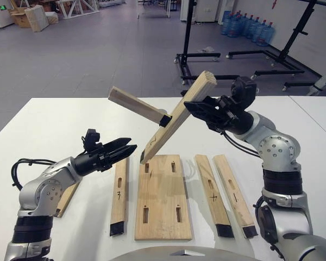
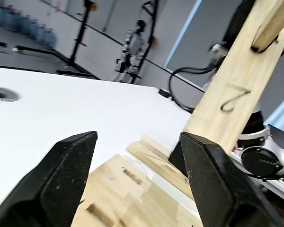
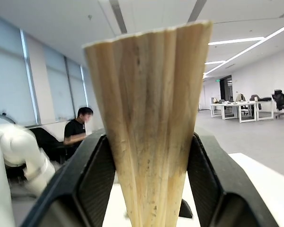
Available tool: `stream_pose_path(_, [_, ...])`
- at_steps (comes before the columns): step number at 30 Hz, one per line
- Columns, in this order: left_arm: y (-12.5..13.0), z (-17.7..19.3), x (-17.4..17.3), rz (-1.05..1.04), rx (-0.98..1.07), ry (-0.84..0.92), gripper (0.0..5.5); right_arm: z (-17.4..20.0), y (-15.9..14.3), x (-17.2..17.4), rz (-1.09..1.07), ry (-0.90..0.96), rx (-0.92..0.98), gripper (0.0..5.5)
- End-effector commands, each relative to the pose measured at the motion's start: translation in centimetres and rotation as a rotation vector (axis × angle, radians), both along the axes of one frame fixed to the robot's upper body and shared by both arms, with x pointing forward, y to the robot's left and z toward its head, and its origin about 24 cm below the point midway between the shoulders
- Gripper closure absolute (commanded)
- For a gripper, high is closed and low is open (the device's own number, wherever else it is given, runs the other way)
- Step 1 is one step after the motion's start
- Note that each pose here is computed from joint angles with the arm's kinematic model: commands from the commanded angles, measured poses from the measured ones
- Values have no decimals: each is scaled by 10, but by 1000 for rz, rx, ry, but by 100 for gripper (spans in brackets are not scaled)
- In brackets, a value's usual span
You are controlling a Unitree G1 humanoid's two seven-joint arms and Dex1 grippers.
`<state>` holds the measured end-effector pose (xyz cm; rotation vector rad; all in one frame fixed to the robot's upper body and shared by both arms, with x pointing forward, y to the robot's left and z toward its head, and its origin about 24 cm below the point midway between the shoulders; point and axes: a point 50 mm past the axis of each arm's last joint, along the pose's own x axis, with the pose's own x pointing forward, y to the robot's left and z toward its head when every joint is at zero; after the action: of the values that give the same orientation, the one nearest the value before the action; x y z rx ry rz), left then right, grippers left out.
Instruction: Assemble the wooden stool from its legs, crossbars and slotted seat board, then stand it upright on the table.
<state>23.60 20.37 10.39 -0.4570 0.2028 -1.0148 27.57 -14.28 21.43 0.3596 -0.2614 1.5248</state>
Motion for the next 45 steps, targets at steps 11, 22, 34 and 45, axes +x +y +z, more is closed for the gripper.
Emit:
stream_pose_path(11, [10,15,2,8,42,-20,234,-50,-22,18,-148,-203,-352,345])
stream_pose_path(22, [13,10,1,56,44,-5,234,-40,-27,5,-53,-182,-353,345])
stream_pose_path(34, [15,9,0,67,40,1,234,-59,-29,5,-13,-140,-393,345])
stream_pose_path(45, [13,5,0,87,34,-4,234,-51,-30,8,67,-138,-424,345])
